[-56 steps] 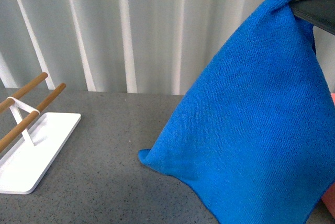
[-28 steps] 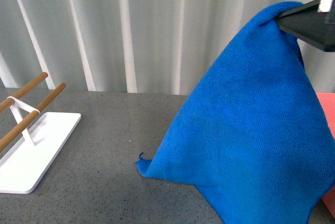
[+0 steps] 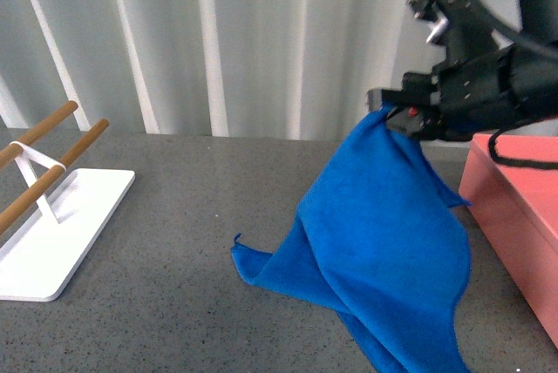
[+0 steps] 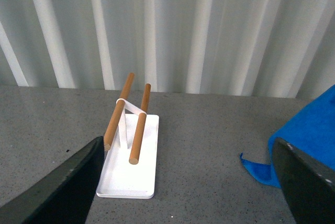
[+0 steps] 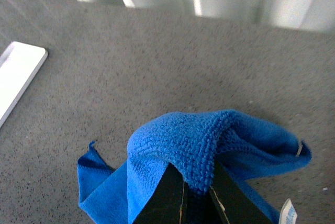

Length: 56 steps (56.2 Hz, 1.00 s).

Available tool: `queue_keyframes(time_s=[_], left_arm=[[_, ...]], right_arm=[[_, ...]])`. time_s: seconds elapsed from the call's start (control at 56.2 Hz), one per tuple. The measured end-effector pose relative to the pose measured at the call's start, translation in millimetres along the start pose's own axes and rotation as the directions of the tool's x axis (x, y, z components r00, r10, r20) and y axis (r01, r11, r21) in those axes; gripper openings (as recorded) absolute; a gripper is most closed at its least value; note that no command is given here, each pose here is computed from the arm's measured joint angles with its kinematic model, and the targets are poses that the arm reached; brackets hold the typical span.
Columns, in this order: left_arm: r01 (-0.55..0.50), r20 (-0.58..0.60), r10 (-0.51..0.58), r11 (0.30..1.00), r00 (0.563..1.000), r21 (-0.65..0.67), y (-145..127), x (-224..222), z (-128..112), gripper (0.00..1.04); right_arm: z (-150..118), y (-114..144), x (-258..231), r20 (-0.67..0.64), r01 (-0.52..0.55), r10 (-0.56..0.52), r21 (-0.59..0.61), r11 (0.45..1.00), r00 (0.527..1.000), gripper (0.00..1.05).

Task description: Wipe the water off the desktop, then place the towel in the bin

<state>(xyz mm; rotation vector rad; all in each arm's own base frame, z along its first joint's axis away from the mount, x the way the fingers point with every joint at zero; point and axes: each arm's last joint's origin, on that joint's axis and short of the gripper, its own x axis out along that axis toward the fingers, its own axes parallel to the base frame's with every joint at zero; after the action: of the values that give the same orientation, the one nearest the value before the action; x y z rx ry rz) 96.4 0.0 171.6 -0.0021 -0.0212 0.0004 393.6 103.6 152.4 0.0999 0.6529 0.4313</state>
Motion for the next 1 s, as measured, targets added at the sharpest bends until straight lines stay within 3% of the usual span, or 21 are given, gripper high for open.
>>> queue_keyframes(time_s=[0.214, 0.427, 0.996], left_arm=[[0.0, 0.0, 0.0, 1.0, 1.0, 0.0, 0, 0, 0, 0.98], [0.0, 0.0, 0.0, 1.0, 1.0, 0.0, 0, 0, 0, 0.98], [0.0, 0.0, 0.0, 1.0, 1.0, 0.0, 0, 0, 0, 0.98]], right_arm=[[-54, 12, 39, -0.153, -0.002, 0.006, 0.025, 1.0, 0.988, 0.03], [-100, 1, 55, -0.251, 0.055, -0.044, 0.038, 0.998, 0.967, 0.03], [-97, -39, 79, -0.204, 0.201, -0.201, -0.023, 0.979, 0.958, 0.03]])
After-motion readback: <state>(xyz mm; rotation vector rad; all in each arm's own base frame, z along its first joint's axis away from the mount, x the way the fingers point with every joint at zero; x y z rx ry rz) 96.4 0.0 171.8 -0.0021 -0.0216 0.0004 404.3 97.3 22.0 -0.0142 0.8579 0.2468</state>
